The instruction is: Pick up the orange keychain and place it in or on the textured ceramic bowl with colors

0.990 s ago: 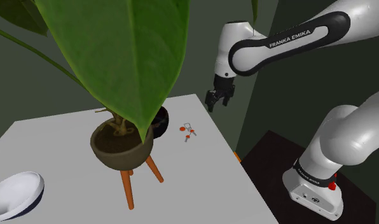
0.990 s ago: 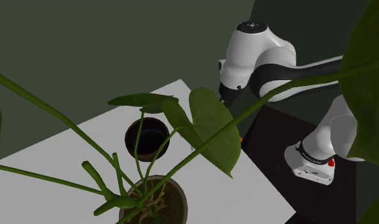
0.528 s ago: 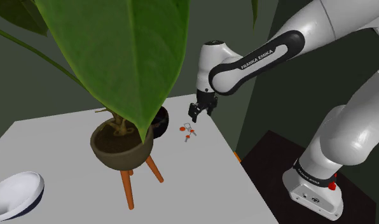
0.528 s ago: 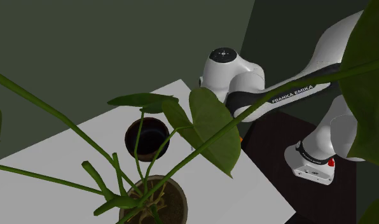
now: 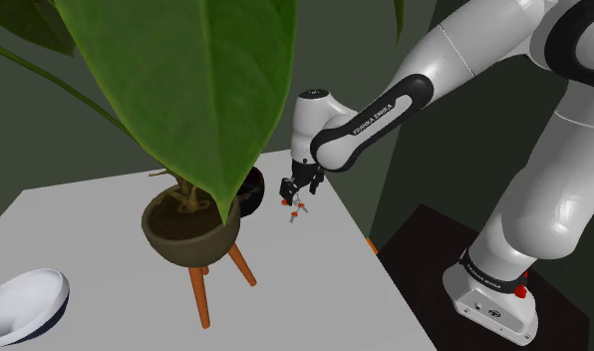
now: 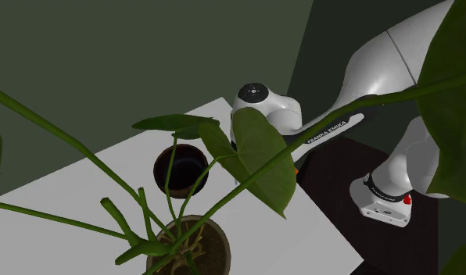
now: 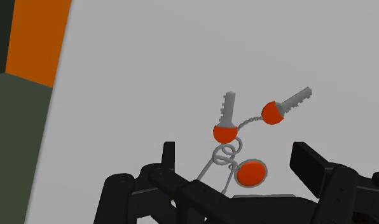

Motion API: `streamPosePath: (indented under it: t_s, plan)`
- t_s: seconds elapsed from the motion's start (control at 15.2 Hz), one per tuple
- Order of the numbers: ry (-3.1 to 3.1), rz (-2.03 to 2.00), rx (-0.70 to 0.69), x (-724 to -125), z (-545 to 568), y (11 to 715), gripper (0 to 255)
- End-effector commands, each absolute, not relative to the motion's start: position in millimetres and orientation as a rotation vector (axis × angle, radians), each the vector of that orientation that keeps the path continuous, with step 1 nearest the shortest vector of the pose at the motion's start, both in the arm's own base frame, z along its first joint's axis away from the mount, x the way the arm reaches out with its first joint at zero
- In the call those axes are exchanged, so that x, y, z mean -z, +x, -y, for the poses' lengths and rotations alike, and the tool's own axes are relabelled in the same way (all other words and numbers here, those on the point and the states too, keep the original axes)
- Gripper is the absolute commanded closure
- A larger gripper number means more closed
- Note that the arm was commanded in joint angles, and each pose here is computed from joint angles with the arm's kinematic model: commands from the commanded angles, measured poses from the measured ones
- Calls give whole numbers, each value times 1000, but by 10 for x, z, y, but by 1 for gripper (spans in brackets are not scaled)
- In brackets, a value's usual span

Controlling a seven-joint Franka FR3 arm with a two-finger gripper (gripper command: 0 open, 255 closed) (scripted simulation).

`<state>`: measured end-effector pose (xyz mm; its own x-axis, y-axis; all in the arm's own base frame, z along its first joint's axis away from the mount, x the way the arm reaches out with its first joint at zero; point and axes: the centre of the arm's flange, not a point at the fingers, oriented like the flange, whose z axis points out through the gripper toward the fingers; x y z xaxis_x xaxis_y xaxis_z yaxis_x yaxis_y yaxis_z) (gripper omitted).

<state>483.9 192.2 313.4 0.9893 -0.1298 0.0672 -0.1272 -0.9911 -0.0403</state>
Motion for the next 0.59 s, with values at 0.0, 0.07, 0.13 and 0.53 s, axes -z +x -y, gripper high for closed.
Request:
streamPosePath:
  t_s: [0.0,0.07,0.13,0.53]
  plan:
    - [-3097,-200,110,-3019,-1948,4855,0]
    - [-3097,-200,110,-2967,-1950,4858,0]
    - [-3097,-200,110,-2914,-1951,4862,0]
    - [-3097,-200,110,-2884,-1952,4865,0]
